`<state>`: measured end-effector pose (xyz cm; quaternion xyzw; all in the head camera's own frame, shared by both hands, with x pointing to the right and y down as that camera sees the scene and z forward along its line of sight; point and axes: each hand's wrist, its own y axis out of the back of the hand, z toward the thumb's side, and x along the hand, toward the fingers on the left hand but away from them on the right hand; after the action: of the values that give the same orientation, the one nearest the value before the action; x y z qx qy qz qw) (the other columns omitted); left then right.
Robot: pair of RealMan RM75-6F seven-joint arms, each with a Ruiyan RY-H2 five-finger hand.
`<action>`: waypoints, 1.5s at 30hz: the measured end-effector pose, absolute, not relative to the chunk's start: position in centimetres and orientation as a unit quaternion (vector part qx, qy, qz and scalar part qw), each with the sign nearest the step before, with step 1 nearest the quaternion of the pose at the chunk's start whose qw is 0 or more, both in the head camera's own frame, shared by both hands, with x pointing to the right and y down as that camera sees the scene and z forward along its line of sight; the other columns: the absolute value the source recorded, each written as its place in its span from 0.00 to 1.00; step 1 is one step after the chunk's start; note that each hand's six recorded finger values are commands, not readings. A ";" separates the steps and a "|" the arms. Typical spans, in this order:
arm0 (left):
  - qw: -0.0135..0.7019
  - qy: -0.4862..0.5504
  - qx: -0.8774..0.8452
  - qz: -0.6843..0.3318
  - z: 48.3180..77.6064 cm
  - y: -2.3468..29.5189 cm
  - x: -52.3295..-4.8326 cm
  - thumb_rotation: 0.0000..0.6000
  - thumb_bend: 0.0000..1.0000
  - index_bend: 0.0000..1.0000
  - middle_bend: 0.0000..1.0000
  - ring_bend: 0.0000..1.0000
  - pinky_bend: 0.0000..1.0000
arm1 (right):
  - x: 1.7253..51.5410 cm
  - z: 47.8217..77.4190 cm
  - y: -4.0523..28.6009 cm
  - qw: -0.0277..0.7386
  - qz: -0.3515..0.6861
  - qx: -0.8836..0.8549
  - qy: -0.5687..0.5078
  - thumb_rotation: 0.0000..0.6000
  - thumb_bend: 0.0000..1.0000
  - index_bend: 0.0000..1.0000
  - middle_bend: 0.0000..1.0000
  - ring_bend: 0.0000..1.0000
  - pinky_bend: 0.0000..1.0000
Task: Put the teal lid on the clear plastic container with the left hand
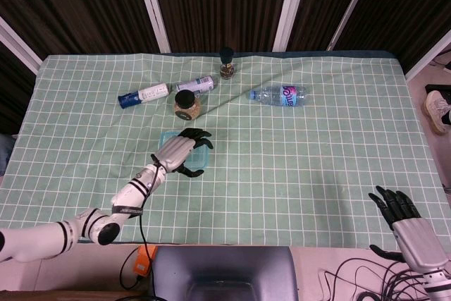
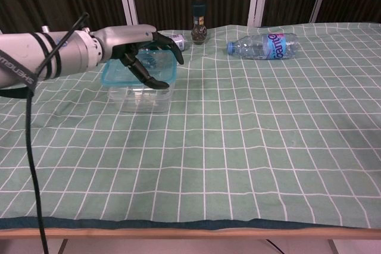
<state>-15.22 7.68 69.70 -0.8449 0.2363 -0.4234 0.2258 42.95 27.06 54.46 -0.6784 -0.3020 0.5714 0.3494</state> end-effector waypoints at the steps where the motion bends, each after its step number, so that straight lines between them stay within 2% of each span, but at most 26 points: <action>1: 0.224 0.238 -0.844 -0.426 69.9 7.5 -15.0 1.00 0.31 0.31 0.38 0.61 0.75 | 43.0 54.4 27.0 0.349 0.571 -0.679 -0.302 1.00 0.22 0.00 0.00 0.00 0.00; 12: 0.208 0.248 -0.836 -0.443 72.3 6.6 -13.3 1.00 0.31 0.31 0.38 0.61 0.75 | 43.4 54.1 26.8 0.343 0.568 -0.681 -0.309 1.00 0.22 0.00 0.00 0.00 0.00; 26: 0.248 0.185 -0.836 -0.453 73.7 7.1 -13.7 1.00 0.31 0.31 0.37 0.61 0.75 | 43.8 53.6 26.9 0.344 0.568 -0.677 -0.316 1.00 0.22 0.00 0.00 0.00 0.00; 45: 0.221 0.165 -0.842 -0.464 73.7 6.3 -16.4 1.00 0.31 0.31 0.37 0.60 0.74 | 43.7 53.2 27.1 0.353 0.568 -0.669 -0.323 1.00 0.22 0.00 0.00 0.00 0.00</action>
<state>-16.36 6.26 73.67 -0.8415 0.1653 -0.4643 0.2213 43.74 27.08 53.23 -0.6694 -0.3230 0.5681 0.3533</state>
